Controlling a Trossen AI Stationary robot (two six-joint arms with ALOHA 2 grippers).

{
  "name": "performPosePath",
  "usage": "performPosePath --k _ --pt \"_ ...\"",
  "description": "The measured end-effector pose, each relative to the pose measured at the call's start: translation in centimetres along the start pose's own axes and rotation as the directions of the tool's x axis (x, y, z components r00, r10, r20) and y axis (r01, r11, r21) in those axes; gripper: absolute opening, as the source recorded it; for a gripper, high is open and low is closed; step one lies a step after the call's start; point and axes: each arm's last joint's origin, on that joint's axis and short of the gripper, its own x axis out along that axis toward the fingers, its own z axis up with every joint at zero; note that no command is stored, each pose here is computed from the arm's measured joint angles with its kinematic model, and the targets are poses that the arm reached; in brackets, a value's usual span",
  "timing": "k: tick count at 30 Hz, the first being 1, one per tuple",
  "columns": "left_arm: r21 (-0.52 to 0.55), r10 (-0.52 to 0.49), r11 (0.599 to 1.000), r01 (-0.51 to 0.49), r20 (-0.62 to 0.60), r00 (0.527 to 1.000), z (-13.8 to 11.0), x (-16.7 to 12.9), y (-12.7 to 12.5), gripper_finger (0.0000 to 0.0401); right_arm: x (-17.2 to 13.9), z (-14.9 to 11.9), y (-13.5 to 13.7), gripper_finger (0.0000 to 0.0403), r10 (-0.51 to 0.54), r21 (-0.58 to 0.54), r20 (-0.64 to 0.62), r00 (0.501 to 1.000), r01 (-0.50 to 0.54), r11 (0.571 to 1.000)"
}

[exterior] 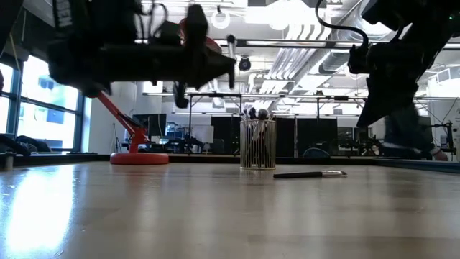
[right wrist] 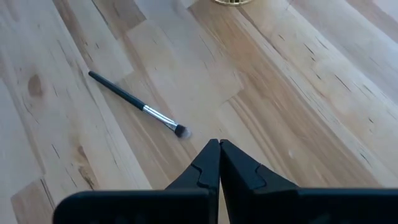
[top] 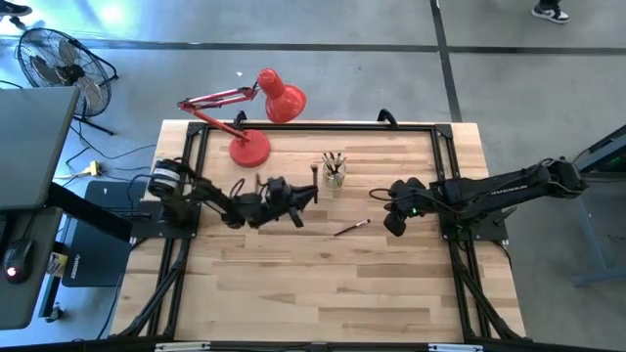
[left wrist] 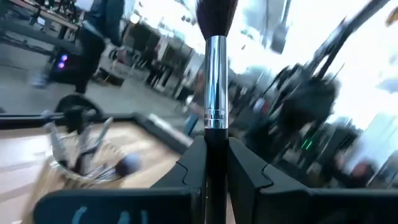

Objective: Put items in baskets/containers
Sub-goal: Put the makeup brush into the wire bin

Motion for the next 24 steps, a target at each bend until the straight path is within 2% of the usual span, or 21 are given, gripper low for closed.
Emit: performPosePath --k 4,6,8,11,13,18,21,24 --pt "0.062 0.033 0.998 -0.029 -0.064 0.997 -0.7 2.2 1.8 0.0031 0.2 0.0 0.0 0.0001 -0.007 -0.003 -0.009 1.000 0.007 1.000" --pt "0.044 0.052 0.998 -0.050 -0.029 0.998 -0.1 3.3 2.2 0.0031 0.3 0.0 0.1 0.0001 -0.009 -0.004 -0.011 1.000 0.009 1.000" --pt "0.075 0.051 0.996 -0.052 0.013 0.999 0.8 4.3 2.4 0.0036 0.3 -0.1 0.0 0.0003 -0.012 -0.004 -0.010 1.000 0.012 1.000" --pt "0.181 0.008 0.983 -0.007 -0.005 1.000 1.5 5.4 3.5 0.0039 0.3 0.0 0.0 0.0005 -0.020 -0.003 0.000 1.000 0.020 1.000" --pt "0.209 -0.037 0.977 0.036 0.000 0.999 2.3 6.2 4.2 0.0037 0.3 0.1 0.0 0.0003 -0.038 0.000 0.018 0.999 0.038 0.999" --pt "0.228 -0.049 0.972 0.051 -0.015 0.999 3.5 7.2 6.4 0.0035 0.3 0.3 -0.1 0.0003 -0.082 0.014 0.069 0.994 0.081 0.997" --pt "0.250 -0.007 0.968 0.027 -0.079 0.997 3.3 7.4 7.8 0.0035 0.3 0.5 0.0 0.0006 -0.087 0.019 0.098 0.991 0.086 0.996" --pt "0.256 -0.023 0.965 0.053 -0.121 0.992 3.5 7.5 8.6 0.0035 0.3 0.6 0.0 0.0006 -0.097 0.022 0.117 0.988 0.095 0.995"
